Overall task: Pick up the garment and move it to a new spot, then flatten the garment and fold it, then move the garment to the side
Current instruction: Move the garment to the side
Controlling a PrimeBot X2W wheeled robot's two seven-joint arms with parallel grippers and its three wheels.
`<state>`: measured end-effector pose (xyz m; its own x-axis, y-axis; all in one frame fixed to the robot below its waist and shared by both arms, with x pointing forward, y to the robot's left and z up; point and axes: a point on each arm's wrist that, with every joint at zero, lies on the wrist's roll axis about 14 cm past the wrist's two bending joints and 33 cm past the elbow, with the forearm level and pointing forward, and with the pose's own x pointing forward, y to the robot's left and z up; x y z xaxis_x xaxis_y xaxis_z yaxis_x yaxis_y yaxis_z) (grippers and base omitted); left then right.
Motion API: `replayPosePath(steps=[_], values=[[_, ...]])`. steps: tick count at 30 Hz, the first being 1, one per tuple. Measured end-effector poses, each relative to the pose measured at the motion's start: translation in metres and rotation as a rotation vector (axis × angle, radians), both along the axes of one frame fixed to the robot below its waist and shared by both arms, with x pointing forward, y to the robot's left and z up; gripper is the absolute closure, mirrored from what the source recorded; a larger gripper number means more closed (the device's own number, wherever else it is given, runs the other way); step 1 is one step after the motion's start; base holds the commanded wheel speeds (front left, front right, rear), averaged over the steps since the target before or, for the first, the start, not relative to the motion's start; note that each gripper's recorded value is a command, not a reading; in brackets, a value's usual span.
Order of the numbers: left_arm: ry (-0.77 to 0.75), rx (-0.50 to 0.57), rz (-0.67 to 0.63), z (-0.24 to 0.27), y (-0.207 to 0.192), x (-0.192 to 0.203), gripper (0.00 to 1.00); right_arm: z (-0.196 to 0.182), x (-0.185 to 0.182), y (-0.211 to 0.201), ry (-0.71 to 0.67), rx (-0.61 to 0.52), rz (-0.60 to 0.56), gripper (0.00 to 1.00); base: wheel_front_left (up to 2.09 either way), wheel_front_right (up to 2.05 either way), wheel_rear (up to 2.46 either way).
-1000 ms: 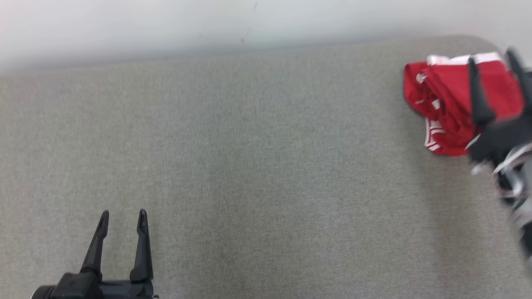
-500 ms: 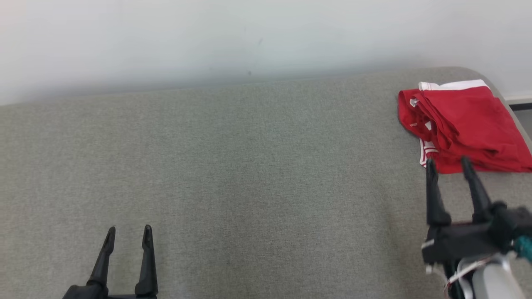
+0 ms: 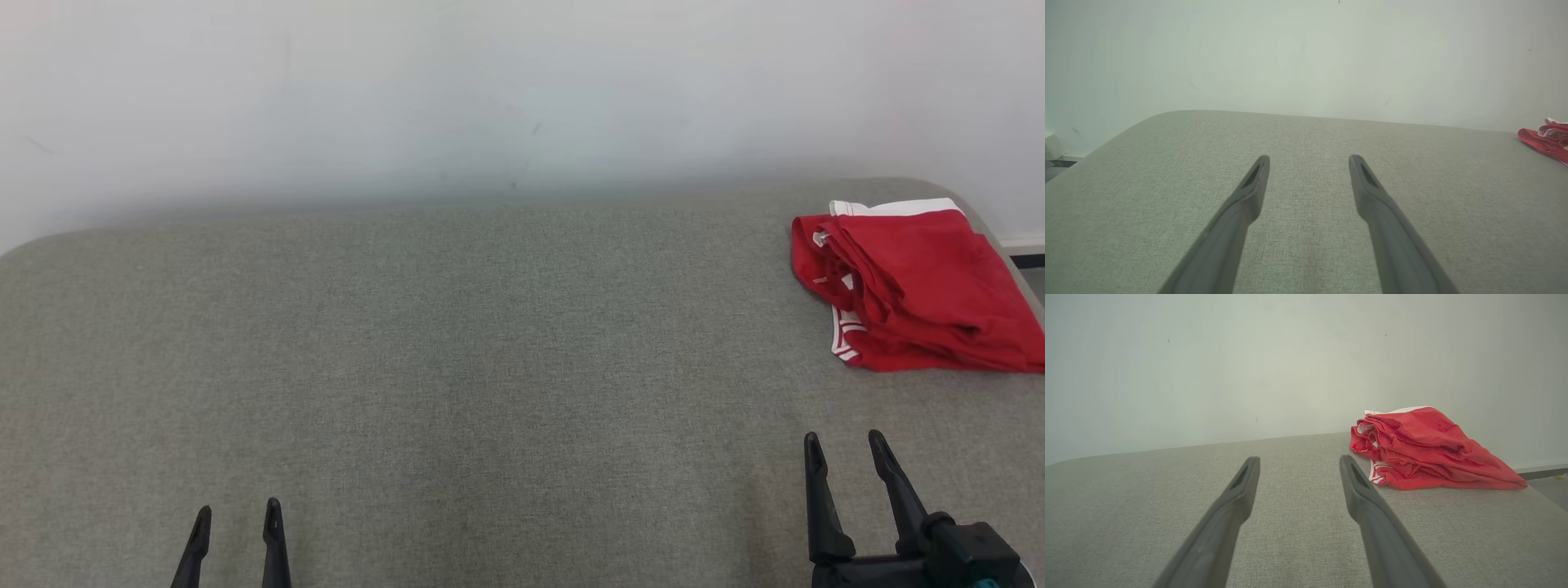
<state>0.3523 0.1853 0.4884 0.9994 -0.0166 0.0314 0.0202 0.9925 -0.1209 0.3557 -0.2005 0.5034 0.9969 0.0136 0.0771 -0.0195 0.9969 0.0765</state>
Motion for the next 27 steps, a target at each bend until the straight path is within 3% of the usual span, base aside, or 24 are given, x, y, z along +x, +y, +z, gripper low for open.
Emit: replayPosePath(steps=[27], values=[[0.017,0.004,0.048,-0.005,0.014,-0.013,0.00,-0.005,0.000,0.025,0.015,0.000,0.079,0.00,0.00,0.00,0.00]])
